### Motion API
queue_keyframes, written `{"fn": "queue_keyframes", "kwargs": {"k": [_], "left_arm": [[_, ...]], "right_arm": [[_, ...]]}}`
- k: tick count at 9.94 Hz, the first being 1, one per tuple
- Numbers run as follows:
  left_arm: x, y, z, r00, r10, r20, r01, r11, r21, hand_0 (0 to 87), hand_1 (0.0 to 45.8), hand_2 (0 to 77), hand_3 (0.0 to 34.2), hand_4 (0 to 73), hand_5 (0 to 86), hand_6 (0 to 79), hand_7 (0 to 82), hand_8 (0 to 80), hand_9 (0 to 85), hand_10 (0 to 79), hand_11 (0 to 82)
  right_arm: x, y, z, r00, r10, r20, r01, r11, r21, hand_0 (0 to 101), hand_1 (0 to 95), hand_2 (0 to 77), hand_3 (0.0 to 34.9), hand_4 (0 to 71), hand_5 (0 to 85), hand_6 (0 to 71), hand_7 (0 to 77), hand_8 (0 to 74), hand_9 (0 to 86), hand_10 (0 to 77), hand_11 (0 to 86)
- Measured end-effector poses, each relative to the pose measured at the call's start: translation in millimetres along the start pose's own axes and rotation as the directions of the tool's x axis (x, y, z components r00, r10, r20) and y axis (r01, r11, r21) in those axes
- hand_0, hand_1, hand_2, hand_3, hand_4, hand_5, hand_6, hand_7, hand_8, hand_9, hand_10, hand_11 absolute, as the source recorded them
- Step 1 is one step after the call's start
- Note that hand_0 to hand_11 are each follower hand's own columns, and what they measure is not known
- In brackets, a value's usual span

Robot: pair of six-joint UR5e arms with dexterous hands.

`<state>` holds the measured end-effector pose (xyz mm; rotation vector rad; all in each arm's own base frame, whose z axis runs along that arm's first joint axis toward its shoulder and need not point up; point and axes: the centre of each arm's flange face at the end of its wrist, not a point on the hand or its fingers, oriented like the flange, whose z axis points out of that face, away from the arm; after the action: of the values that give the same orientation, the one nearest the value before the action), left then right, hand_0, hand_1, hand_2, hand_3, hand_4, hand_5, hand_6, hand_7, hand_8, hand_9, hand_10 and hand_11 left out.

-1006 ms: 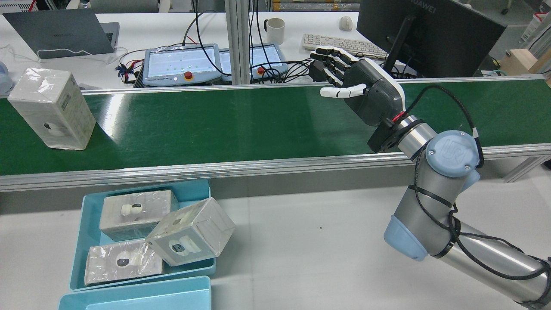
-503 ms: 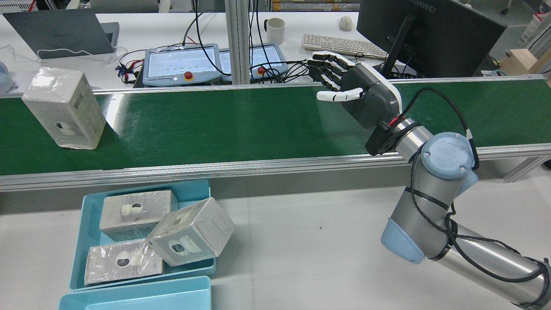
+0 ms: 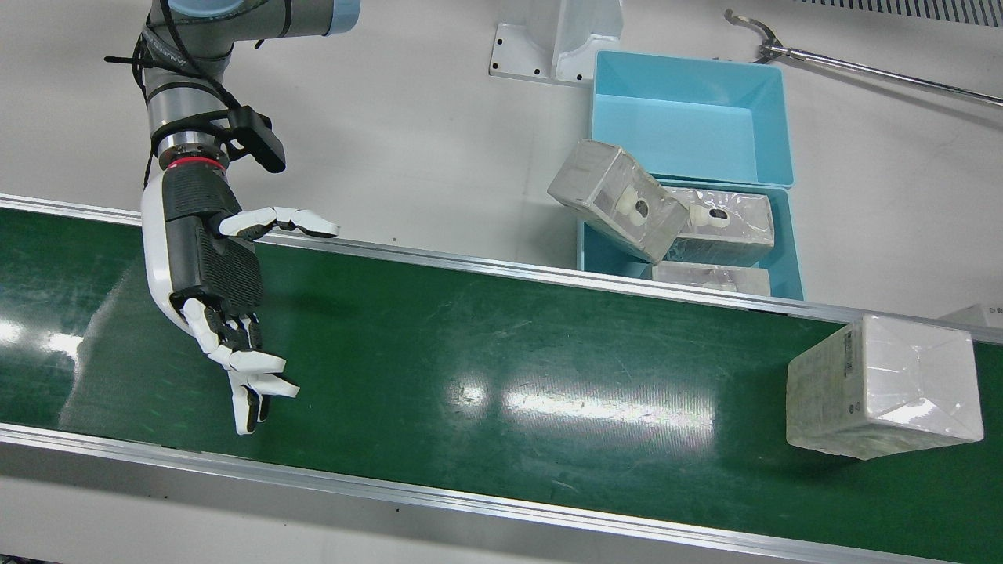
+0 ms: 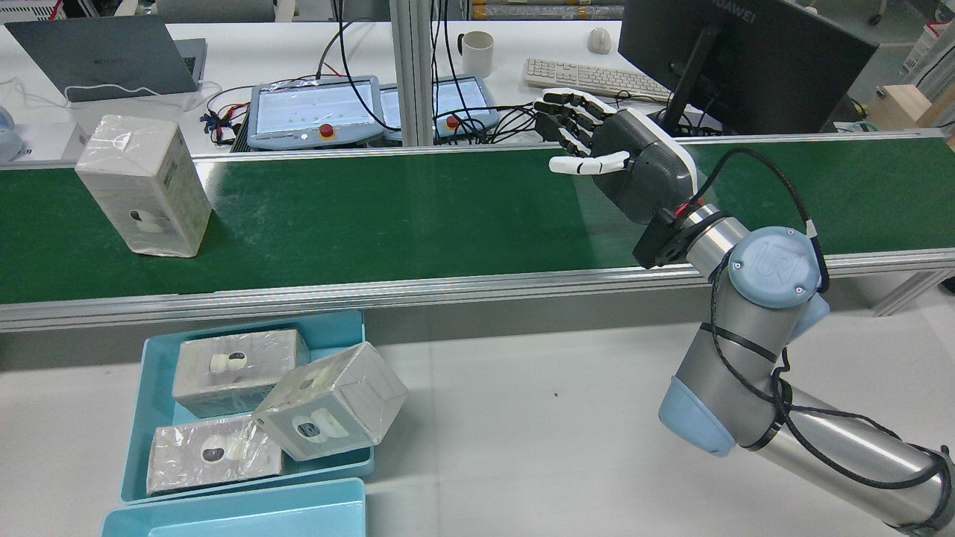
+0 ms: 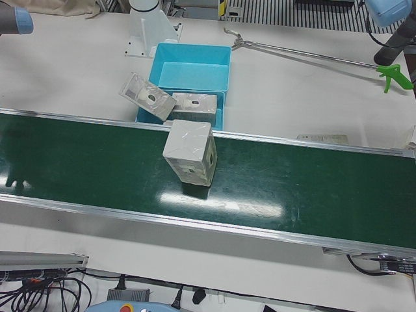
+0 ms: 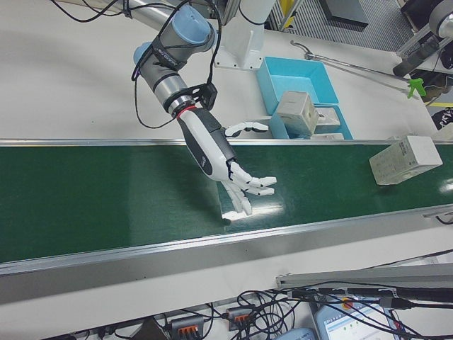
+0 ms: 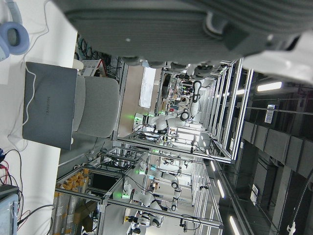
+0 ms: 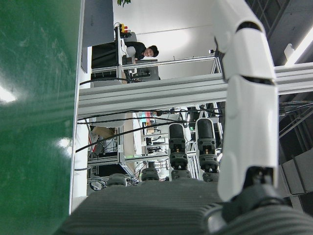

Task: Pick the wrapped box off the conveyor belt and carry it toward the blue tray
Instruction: 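Turn the right hand palm toward the approaching wrapped box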

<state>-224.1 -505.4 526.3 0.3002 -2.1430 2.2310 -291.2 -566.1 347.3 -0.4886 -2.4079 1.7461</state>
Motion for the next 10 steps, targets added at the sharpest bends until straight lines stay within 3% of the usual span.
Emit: {"fn": "queue_keyframes", "kwargs": {"k": [1,10], "left_arm": [[0.0,0.0,0.0,1.000,0.000,0.000,0.000,1.000,0.000,0.0,0.0,0.5,0.0,0.0,1.1,0.0,0.5,0.5,0.0,0.5,0.0],[0.0,0.0,0.0,1.000,0.000,0.000,0.000,1.000,0.000,0.0,0.0,1.1,0.0,0.0,1.1,0.0,0.5,0.5,0.0,0.5,0.0]], "right_arm": [[0.3,0.0,0.0,1.000,0.001,0.000,-0.001,1.000,0.000,49,16.9,19.1,10.6,12.5,27.8,3.8,20.2,0.0,2.7,0.0,1.6],[7.6,5.9,-2.1,1.000,0.015,-0.011,-0.015,1.000,-0.010,49,18.5,20.2,10.5,11.5,29.5,3.8,20.7,0.0,2.7,0.0,1.6]]}}
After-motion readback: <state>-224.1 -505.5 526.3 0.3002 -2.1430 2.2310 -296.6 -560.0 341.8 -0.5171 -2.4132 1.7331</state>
